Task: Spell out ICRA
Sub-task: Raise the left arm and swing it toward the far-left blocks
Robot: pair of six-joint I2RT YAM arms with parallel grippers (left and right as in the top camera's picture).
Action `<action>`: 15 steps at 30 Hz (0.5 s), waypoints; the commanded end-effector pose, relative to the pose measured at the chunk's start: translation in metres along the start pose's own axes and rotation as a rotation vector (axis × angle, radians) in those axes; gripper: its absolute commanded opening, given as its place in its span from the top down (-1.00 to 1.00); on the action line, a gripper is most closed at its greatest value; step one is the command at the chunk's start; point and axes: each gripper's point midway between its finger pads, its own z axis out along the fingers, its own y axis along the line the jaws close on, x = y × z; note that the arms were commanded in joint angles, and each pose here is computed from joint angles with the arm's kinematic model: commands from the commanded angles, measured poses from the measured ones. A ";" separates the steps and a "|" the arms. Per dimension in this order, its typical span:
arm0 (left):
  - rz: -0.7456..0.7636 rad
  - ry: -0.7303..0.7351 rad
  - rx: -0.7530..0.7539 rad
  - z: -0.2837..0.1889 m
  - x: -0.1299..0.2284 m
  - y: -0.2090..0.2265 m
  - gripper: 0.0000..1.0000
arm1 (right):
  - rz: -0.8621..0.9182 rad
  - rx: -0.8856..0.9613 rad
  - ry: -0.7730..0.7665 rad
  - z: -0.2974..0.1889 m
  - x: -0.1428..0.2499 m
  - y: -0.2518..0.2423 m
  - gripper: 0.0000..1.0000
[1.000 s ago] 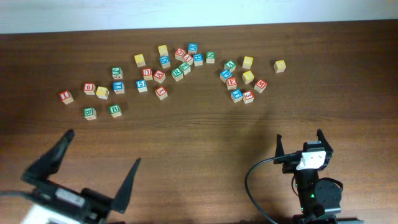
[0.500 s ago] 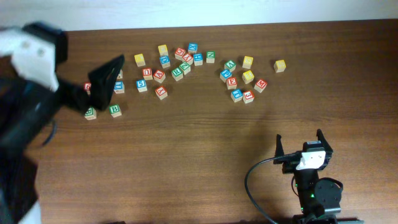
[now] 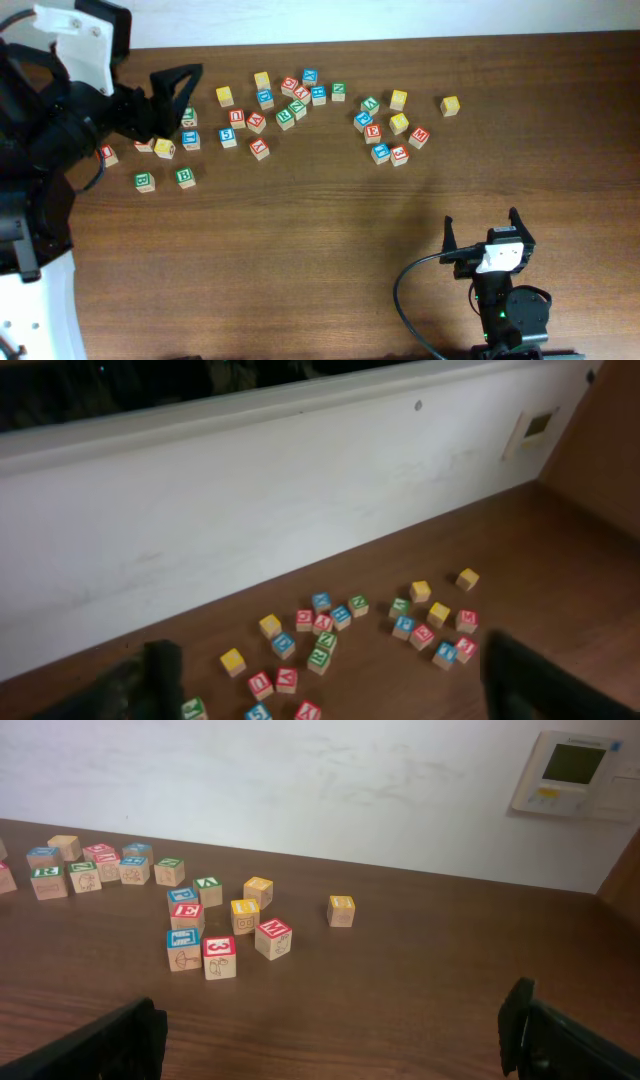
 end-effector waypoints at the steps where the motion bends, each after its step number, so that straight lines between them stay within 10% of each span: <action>1: 0.016 -0.007 0.002 0.000 -0.004 -0.001 -0.01 | 0.004 0.003 0.010 0.000 0.004 -0.001 -0.97; 5: 0.014 0.014 -0.095 0.002 0.000 0.017 0.97 | 0.004 0.004 0.010 0.000 0.004 -0.001 -0.97; 15: -0.158 0.122 -0.451 0.017 0.031 0.093 1.00 | 0.004 0.003 0.010 0.000 0.004 -0.001 -0.97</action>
